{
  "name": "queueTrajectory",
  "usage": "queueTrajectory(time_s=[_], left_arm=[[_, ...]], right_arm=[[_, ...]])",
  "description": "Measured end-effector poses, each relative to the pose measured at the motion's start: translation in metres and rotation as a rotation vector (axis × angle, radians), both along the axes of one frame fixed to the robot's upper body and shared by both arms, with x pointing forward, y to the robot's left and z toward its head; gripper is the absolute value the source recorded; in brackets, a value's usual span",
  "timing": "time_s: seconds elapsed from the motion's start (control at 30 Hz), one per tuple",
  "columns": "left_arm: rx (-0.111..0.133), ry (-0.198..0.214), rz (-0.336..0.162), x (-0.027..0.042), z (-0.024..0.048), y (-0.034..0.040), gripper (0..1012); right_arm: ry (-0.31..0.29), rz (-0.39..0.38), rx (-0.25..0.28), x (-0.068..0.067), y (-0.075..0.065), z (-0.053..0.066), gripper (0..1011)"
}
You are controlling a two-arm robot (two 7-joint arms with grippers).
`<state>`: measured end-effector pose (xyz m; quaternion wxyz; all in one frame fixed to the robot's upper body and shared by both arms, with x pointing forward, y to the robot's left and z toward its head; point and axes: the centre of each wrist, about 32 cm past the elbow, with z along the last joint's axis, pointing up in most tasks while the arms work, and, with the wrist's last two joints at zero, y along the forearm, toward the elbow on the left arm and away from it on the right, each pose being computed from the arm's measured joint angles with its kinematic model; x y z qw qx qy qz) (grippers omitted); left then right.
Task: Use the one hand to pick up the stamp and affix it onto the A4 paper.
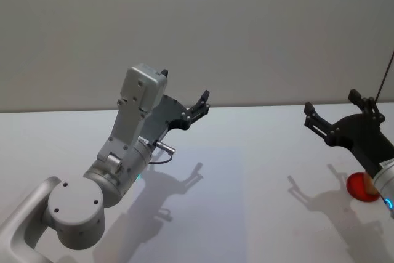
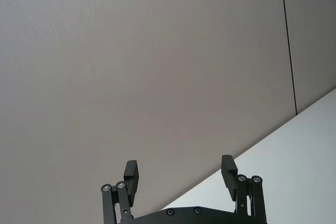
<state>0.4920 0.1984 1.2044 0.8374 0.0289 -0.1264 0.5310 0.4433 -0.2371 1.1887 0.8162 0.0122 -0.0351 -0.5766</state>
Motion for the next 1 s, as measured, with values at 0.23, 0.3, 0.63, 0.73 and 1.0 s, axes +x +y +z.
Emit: queueTrajectory(time_s=[0.23,0.3,0.63,0.73,1.0], left_arm=[[0.0,0.0,0.0,0.0,0.0,0.0,1001],[0.0,0.0,0.0,0.0,0.0,0.0,1001],[0.0,0.0,0.0,0.0,0.0,0.0,1001],[0.0,0.0,0.0,0.0,0.0,0.0,1001],[0.0,0.0,0.0,0.0,0.0,0.0,1001]], right_arm=[[0.0,0.0,0.0,0.0,0.0,0.0,1001],[0.0,0.0,0.0,0.0,0.0,0.0,1001],[0.0,0.0,0.0,0.0,0.0,0.0,1001],[0.0,0.0,0.0,0.0,0.0,0.0,1001],[0.0,0.0,0.0,0.0,0.0,0.0,1001]])
